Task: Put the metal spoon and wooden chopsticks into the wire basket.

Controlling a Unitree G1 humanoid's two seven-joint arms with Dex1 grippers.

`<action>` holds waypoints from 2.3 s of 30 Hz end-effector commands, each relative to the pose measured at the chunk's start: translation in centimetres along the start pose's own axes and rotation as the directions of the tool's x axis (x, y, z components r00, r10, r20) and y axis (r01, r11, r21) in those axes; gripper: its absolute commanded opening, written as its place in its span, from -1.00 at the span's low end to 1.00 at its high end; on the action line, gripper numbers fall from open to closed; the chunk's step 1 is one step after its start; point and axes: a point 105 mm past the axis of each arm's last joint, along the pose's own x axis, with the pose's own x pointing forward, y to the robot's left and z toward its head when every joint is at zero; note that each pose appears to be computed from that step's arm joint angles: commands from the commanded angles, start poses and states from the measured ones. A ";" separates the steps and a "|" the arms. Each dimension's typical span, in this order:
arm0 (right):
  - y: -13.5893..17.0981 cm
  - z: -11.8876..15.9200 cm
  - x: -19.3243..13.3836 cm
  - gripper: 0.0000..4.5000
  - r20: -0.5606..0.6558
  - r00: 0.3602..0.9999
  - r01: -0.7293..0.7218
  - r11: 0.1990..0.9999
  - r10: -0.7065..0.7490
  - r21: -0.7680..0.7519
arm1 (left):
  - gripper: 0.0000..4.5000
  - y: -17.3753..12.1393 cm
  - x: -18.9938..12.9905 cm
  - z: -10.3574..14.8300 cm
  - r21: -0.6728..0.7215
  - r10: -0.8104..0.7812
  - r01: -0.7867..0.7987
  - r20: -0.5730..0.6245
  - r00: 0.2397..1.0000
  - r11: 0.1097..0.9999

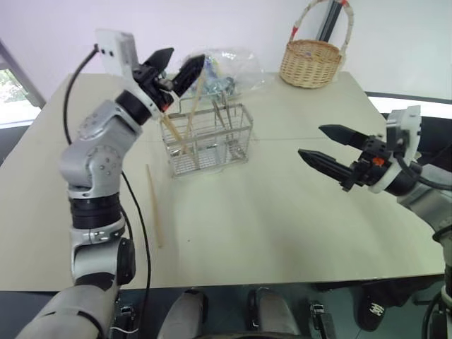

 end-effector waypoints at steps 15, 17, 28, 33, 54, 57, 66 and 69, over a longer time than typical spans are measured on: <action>0.4 0.5 1.3 1.00 0.028 0.996 -0.084 0.996 0.085 -0.029 | 0.98 8.1 -6.6 2.2 0.112 0.638 -0.661 -0.421 0.645 0.742; 0.5 0.3 1.4 1.00 0.025 0.996 -0.087 0.996 0.088 -0.021 | 0.98 8.8 -8.1 0.2 0.119 0.657 -0.697 -0.474 0.585 0.707; 3.3 -0.5 0.5 1.00 -0.057 0.968 -0.248 0.968 0.246 -0.039 | 0.98 7.6 -11.2 -11.1 0.144 0.553 -0.711 -0.738 0.386 0.688; 5.6 -1.2 -0.8 1.00 -0.131 0.927 -0.360 0.932 0.352 -0.042 | 0.98 6.5 -10.9 -14.1 0.140 0.474 -0.682 -0.815 0.333 0.718; 6.3 -1.8 -1.4 1.00 -0.122 0.948 -0.304 0.950 0.295 -0.064 | -0.04 6.5 -11.0 -19.7 0.162 0.380 -0.667 -0.904 0.195 0.728; 6.2 -1.7 -1.3 1.00 -0.112 0.949 -0.302 0.951 0.294 -0.065 | -0.73 6.8 -10.9 -19.5 0.164 0.387 -0.668 -0.900 0.200 0.726; 6.2 -2.1 -1.2 1.00 -0.105 0.949 -0.305 0.951 0.298 -0.058 | -0.99 7.9 -11.2 -18.6 0.185 0.444 -0.705 -0.873 0.202 0.684; 6.2 -2.1 -1.1 1.00 -0.106 0.947 -0.313 0.948 0.305 -0.067 | -0.99 8.6 -11.1 -17.8 0.185 0.477 -0.720 -0.850 0.224 0.669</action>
